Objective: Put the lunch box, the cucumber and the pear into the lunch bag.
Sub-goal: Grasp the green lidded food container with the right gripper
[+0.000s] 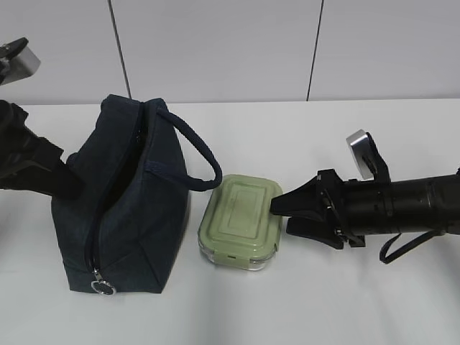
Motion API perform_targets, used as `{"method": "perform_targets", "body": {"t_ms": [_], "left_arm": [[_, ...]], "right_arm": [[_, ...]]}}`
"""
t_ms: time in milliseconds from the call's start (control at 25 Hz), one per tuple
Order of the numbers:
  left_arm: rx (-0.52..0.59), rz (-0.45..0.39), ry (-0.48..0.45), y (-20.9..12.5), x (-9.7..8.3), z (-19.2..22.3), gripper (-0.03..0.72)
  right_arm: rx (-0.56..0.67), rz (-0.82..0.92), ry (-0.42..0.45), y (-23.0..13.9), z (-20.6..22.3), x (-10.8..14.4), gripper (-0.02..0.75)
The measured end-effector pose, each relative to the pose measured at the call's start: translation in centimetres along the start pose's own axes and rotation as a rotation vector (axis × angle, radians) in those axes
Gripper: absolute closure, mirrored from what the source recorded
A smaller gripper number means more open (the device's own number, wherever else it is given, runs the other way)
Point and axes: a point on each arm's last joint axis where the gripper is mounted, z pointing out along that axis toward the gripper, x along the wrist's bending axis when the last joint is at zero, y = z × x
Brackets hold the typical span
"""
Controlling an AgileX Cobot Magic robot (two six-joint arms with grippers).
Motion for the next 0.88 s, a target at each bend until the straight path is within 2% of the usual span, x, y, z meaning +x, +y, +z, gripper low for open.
{"method": "perform_targets", "body": {"t_ms": [200,360,480,880], "left_arm": [[0.001,0.000,0.000,0.0,0.0,0.0,0.687],[0.001,0.000,0.000,0.0,0.0,0.0,0.687],[0.001,0.000,0.000,0.0,0.0,0.0,0.687],[0.001,0.000,0.000,0.0,0.0,0.0,0.687]], "right_arm": [[0.010,0.022,-0.009,-0.3,0.2,-1.7,0.270],[0.018,0.013,0.038,0.0,0.6,-1.8,0.203],[0.019,0.017,0.040,0.2,0.9,-2.2,0.164],[0.009,-0.037,0.051,1.0,1.2,-2.0,0.154]]}}
